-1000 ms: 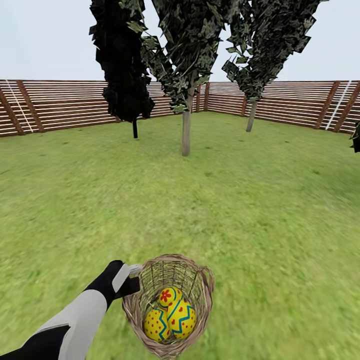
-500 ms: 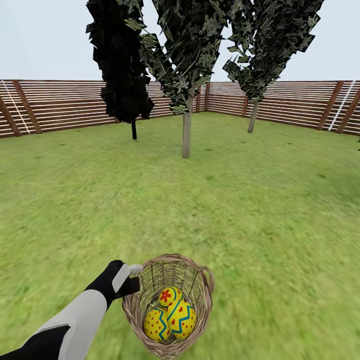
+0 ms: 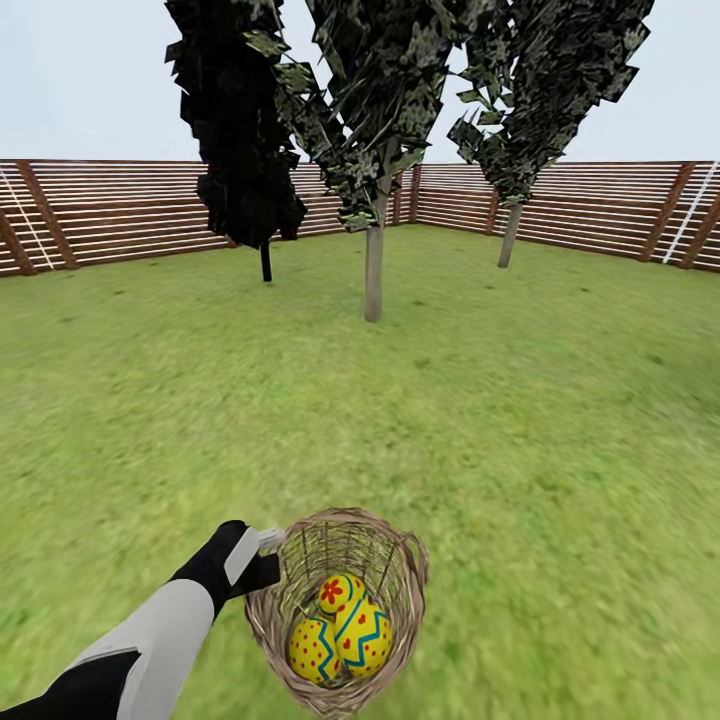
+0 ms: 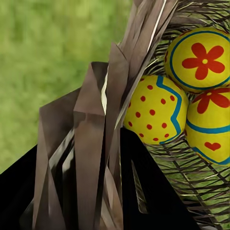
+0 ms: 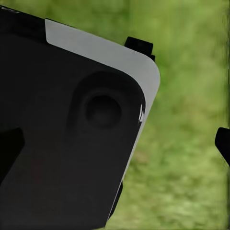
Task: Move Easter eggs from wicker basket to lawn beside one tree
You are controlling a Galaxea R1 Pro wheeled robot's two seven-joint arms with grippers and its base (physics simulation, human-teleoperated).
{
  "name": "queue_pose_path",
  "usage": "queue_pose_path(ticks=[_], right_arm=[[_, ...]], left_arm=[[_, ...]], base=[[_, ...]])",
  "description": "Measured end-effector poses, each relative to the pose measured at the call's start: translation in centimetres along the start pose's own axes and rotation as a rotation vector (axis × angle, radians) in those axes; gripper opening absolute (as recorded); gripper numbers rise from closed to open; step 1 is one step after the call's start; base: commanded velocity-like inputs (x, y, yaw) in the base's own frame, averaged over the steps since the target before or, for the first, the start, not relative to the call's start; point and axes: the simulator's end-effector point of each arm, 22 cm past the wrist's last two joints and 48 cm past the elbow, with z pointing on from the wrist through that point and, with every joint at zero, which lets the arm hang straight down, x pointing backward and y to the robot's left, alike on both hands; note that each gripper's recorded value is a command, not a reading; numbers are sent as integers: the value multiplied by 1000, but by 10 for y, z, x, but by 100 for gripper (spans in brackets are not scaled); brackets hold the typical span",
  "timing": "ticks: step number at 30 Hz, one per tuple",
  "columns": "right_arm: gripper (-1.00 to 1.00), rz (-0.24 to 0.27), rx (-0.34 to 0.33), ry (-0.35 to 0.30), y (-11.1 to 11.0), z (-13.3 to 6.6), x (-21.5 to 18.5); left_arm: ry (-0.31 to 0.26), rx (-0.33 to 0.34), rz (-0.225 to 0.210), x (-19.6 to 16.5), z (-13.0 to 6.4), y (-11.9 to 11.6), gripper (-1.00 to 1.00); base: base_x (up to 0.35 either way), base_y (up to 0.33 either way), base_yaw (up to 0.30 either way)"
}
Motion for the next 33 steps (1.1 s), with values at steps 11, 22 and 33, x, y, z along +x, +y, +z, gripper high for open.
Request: queue_pose_path(ticks=[11, 22, 33], right_arm=[[100, -1, -1, 0, 0, 0, 0], [100, 0, 0, -1, 0, 0, -1], [100, 0, 0, 0, 0, 0, 0]], left_arm=[[0, -1, 2, 0, 0, 0, -100], [0, 0, 1, 0, 0, 0, -100], [0, -1, 1, 0, 0, 0, -100]], base=[[335, 0, 0], [336, 0, 0], [336, 0, 0]])
